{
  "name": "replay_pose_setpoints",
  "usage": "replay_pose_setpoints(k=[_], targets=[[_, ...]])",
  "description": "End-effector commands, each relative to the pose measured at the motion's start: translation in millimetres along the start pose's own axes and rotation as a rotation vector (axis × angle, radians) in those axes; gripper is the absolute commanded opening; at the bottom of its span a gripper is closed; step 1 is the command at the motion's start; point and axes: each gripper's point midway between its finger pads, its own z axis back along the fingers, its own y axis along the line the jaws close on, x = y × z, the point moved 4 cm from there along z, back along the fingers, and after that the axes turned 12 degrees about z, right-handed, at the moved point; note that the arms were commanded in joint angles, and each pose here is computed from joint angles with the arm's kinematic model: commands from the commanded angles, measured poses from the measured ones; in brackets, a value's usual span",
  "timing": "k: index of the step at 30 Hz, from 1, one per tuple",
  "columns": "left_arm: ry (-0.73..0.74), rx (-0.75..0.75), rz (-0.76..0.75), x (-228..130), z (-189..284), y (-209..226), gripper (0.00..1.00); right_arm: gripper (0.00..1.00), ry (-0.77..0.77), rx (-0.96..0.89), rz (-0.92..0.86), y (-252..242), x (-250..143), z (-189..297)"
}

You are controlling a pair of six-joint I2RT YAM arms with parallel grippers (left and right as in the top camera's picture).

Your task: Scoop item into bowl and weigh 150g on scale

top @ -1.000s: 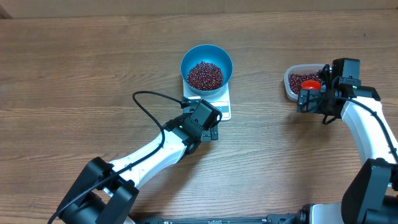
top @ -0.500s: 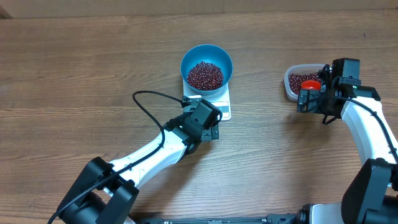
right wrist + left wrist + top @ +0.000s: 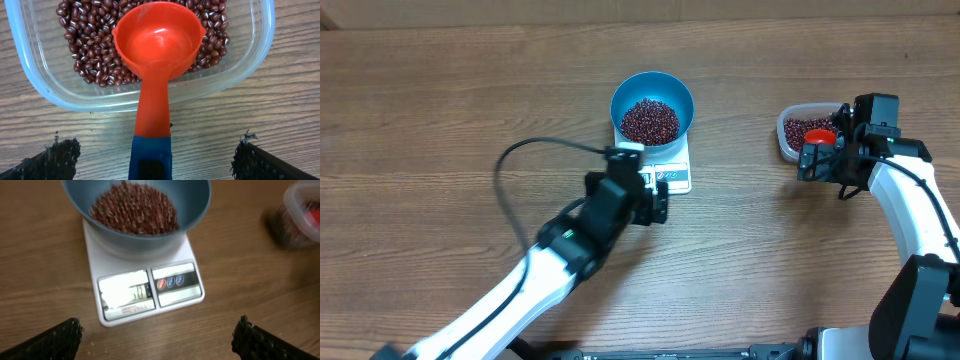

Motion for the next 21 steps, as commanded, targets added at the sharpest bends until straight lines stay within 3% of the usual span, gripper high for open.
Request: replay_pose_setpoints(k=[1,6,10,21], targets=[[-0.053,-0.042,-0.005,-3,13,24,1.00,1.00,0.006,-0.007,0.008,0,-1,-2],[-0.222,-0.201,0.024,5,39,44,0.99,1.00,0.006,-0.007,0.008,0,-1,-2],[-0.388,-0.305,-0.060,13,64,50,1.00,1.00,0.006,-0.007,0.008,0,-1,-2],[-0.669,-0.269,-0.157,24,112,85,1.00,1.00,0.006,-0.007,0.008,0,-1,-2]])
